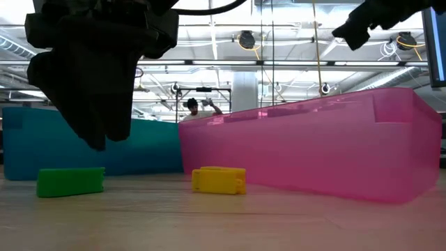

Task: Pick and place Stapler, Stapler remover, tape
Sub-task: Put the green stapler into the blue bin

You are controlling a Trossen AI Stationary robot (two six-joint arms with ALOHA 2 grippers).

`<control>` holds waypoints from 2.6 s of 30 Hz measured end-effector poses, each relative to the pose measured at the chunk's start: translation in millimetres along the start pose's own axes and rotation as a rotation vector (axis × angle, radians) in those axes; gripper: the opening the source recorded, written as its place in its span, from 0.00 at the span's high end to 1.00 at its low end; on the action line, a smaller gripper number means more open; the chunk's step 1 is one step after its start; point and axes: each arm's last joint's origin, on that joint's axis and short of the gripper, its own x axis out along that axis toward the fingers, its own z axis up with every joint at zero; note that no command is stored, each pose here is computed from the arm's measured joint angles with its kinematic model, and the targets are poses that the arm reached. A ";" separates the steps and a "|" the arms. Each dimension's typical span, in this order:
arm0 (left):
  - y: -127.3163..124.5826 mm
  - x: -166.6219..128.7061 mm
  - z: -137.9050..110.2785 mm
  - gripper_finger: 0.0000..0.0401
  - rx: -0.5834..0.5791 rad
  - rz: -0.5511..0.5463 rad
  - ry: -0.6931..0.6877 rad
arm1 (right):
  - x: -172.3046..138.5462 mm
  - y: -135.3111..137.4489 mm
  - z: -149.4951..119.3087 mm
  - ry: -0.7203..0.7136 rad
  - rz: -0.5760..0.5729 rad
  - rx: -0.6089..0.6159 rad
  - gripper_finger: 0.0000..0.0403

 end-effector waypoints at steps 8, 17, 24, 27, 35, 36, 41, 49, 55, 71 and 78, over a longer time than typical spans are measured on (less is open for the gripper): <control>0.1 0.0 0.1 0.43 0.000 0.000 0.000 | 14.2 -4.8 -22.5 -0.127 0.007 0.034 0.50; 1.8 0.1 -0.7 0.43 0.004 0.017 0.015 | 6.2 -2.0 -22.8 -0.190 0.010 0.048 0.50; 10.8 0.2 -0.5 0.43 -0.044 0.093 0.083 | 4.3 -1.3 -22.5 -0.199 0.016 0.083 0.50; 10.6 0.6 1.0 0.43 -0.062 0.082 0.103 | 4.4 -1.3 -22.6 -0.198 0.016 0.083 0.50; 5.4 1.3 3.9 0.43 -0.077 0.020 0.111 | 4.4 -1.3 -22.9 -0.195 0.015 0.076 0.50; 5.4 1.3 3.9 0.43 -0.080 0.020 0.114 | 4.5 -1.4 -23.4 -0.190 0.015 0.073 0.50; 3.0 1.4 4.5 0.43 -0.089 -0.006 0.111 | 4.8 -1.4 -25.4 -0.170 0.012 0.068 0.50; 1.3 1.5 5.0 0.43 -0.097 -0.023 0.106 | 4.1 -1.3 -31.7 -0.148 0.007 0.077 0.50; 1.3 1.4 5.0 0.43 -0.097 -0.023 0.106 | 8.5 -3.5 -53.6 -0.194 -0.013 0.138 0.50; 1.1 1.5 5.3 0.43 -0.095 -0.025 0.102 | 11.0 -6.8 -85.1 -0.291 -0.087 0.196 0.50; -2.0 1.4 6.1 0.43 -0.093 -0.058 0.096 | 16.2 -8.7 -91.9 -0.388 -0.064 0.224 0.50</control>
